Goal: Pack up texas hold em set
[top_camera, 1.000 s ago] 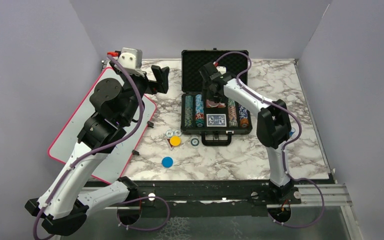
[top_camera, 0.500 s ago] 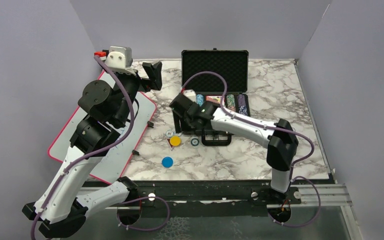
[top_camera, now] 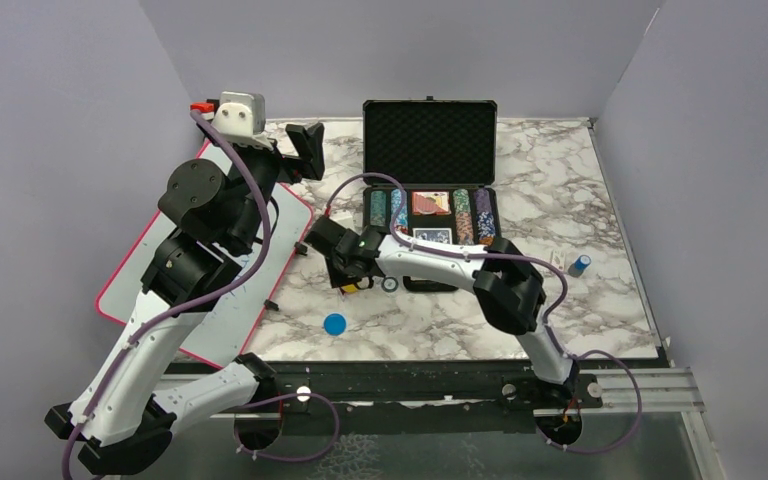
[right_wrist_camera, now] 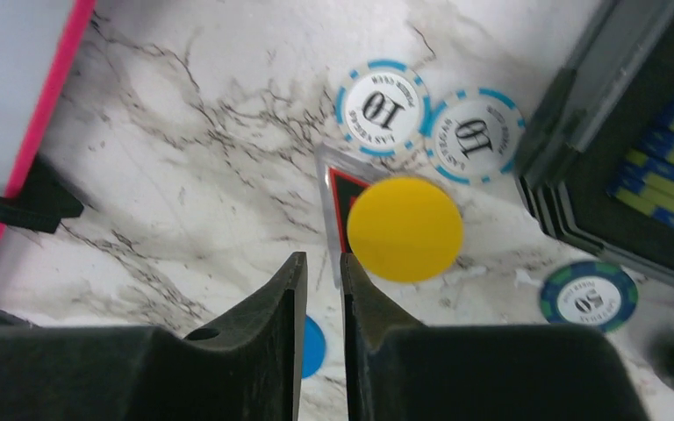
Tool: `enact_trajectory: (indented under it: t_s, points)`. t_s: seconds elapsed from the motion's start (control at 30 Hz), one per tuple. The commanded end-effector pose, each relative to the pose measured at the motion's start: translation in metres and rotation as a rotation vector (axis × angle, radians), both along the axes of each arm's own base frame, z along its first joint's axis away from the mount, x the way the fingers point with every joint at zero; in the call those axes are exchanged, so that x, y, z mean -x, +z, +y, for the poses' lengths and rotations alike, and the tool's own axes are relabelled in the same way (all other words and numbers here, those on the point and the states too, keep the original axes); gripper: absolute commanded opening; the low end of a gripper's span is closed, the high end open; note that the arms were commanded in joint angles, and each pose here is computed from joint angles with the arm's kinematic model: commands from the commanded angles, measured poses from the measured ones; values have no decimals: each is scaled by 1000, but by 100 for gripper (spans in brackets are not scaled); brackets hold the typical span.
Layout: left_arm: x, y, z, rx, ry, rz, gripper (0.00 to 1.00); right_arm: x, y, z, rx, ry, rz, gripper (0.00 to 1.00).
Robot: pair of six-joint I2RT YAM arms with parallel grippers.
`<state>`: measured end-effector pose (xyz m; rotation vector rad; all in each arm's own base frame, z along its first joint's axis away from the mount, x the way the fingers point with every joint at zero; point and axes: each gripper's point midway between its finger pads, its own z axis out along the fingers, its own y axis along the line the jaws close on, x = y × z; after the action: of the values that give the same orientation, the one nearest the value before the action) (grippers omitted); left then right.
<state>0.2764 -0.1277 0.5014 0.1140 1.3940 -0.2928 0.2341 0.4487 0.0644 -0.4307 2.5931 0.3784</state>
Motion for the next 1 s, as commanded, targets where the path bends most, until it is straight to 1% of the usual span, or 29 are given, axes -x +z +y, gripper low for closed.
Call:
enact_trajectory:
  t_s: [0.0, 0.1, 0.2, 0.27, 0.33, 0.53, 0.73, 0.97]
  points:
    - [-1, 3, 5, 2, 23, -10, 94, -16, 0, 28, -51, -3, -45, 21]
    - [-1, 1, 6, -4, 30, -4, 94, -18, -11, 29, -26, -16, -36, 19]
    - [-1, 1, 7, -6, 35, -2, 94, -19, -22, 24, 8, -39, -27, 19]
    - [-1, 0, 7, -7, 35, -1, 94, -19, -27, 19, 31, -55, -23, 21]
    - [-1, 0, 7, -8, 35, 0, 94, -20, -30, 13, 62, -74, -22, 26]
    - [-2, -1, 5, -8, 32, 2, 94, -21, -38, -2, 149, -103, -26, 51]
    - [-1, -1, 6, -6, 32, 1, 94, -24, -38, -13, 207, -121, -43, 65]
    - [-1, -1, 7, -8, 37, 0, 94, -22, -45, -13, 229, -84, -27, 76]
